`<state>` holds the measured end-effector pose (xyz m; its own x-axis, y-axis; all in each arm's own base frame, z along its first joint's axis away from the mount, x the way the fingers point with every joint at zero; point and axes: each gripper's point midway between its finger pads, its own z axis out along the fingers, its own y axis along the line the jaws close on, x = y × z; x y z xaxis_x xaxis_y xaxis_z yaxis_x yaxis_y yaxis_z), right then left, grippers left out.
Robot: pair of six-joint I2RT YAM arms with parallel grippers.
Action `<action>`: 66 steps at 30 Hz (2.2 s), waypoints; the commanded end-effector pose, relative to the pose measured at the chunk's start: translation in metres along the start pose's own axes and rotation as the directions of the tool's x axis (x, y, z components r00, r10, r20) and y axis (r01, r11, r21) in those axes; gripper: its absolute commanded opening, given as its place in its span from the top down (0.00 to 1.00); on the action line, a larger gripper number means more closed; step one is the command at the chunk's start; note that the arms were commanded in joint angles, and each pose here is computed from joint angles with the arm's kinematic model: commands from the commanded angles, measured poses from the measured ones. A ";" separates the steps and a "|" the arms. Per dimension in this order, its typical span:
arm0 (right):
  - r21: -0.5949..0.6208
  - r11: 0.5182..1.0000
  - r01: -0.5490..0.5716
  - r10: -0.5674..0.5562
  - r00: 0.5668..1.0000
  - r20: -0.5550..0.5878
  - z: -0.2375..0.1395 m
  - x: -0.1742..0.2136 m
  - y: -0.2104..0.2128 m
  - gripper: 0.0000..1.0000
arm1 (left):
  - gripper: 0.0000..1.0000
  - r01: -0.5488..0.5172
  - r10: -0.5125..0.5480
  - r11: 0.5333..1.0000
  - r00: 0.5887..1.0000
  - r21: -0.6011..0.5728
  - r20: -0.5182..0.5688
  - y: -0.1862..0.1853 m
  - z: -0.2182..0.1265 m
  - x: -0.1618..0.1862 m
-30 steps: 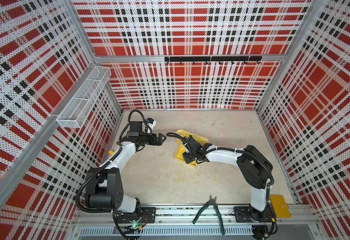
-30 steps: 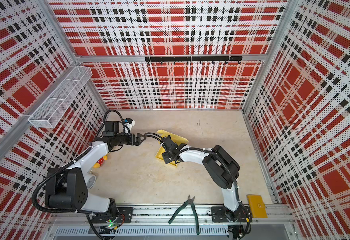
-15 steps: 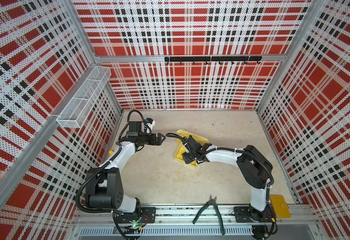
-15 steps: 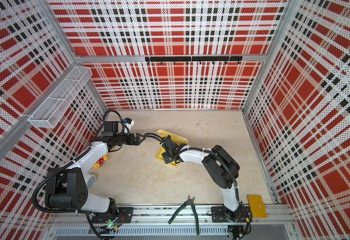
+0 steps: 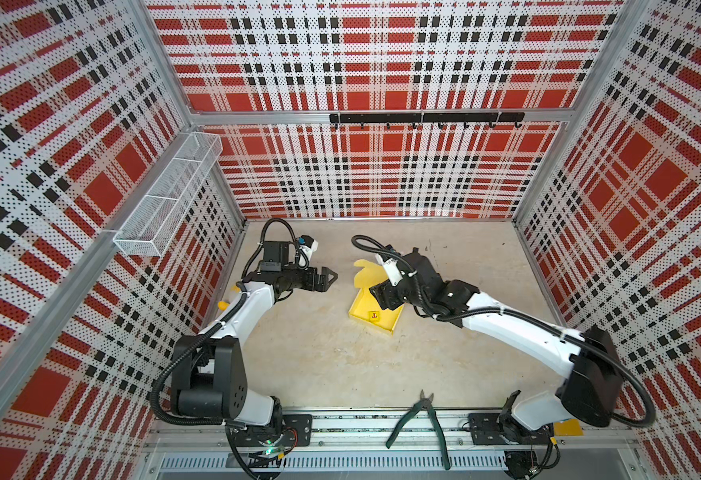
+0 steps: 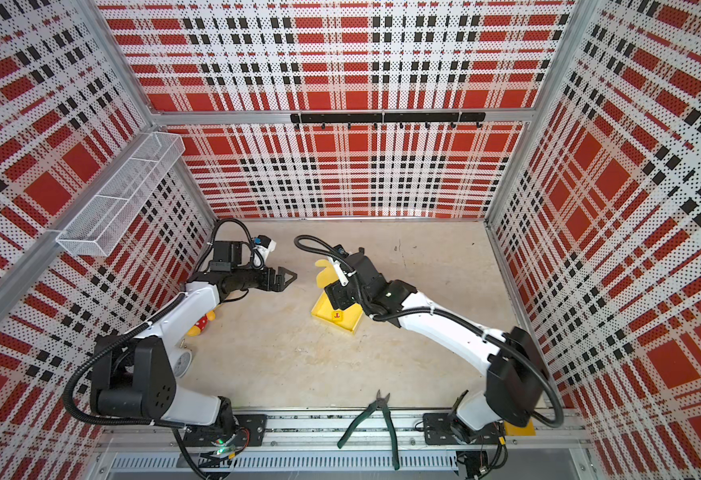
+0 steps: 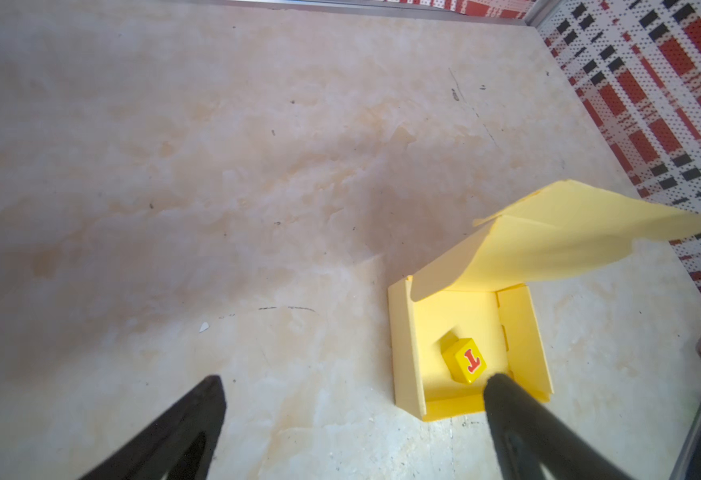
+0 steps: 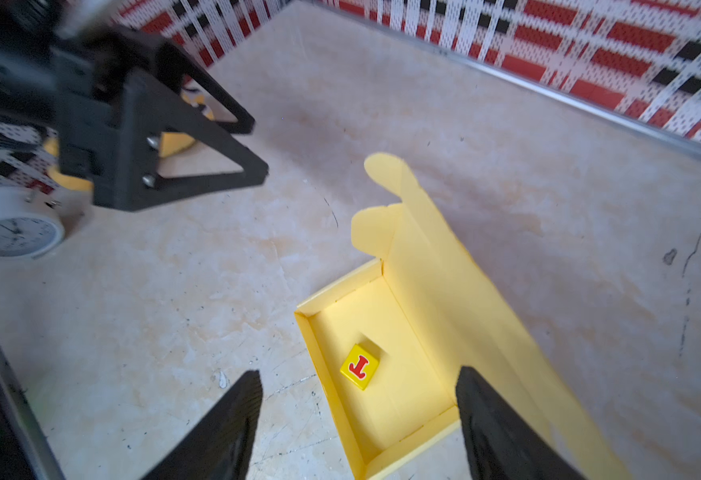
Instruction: Fold the paper box
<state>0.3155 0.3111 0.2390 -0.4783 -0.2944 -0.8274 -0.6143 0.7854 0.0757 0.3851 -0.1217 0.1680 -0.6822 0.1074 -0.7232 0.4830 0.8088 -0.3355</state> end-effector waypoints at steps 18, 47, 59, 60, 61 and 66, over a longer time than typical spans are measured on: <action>0.219 0.970 -0.104 0.114 0.993 -0.035 -0.032 0.031 -0.178 0.12 | 0.06 -0.226 0.229 0.962 0.973 0.150 -0.002 -0.065 0.013 -0.025; -0.136 0.937 -0.322 0.310 0.945 -0.102 0.028 0.110 -0.133 0.17 | 0.46 -0.040 0.045 0.956 0.999 0.290 -0.013 -0.069 0.083 -0.005; -0.249 0.890 -0.382 0.371 0.924 -0.092 0.027 0.118 -0.111 0.21 | 0.61 -0.061 0.068 0.964 0.998 0.258 -0.018 -0.070 0.086 -0.005; -0.253 0.890 -0.380 0.370 0.925 -0.089 0.026 0.119 -0.110 0.21 | 0.61 -0.067 0.074 0.965 0.997 0.255 -0.016 -0.070 0.085 -0.005; -0.253 0.891 -0.377 0.368 0.926 -0.086 0.026 0.121 -0.109 0.21 | 0.61 -0.070 0.076 0.965 0.997 0.252 -0.014 -0.069 0.084 -0.005; -0.288 0.878 -0.383 0.371 0.923 -0.098 0.024 0.127 -0.101 0.22 | 0.66 -0.101 0.111 0.970 0.993 0.221 -0.037 -0.067 0.086 -0.005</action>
<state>0.3324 0.1985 0.0974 -0.7737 -0.0442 -0.6320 -0.4783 0.6949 0.5370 0.3976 -0.2229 0.1286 -0.6823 0.1883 -0.7064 0.6300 0.6416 -0.4376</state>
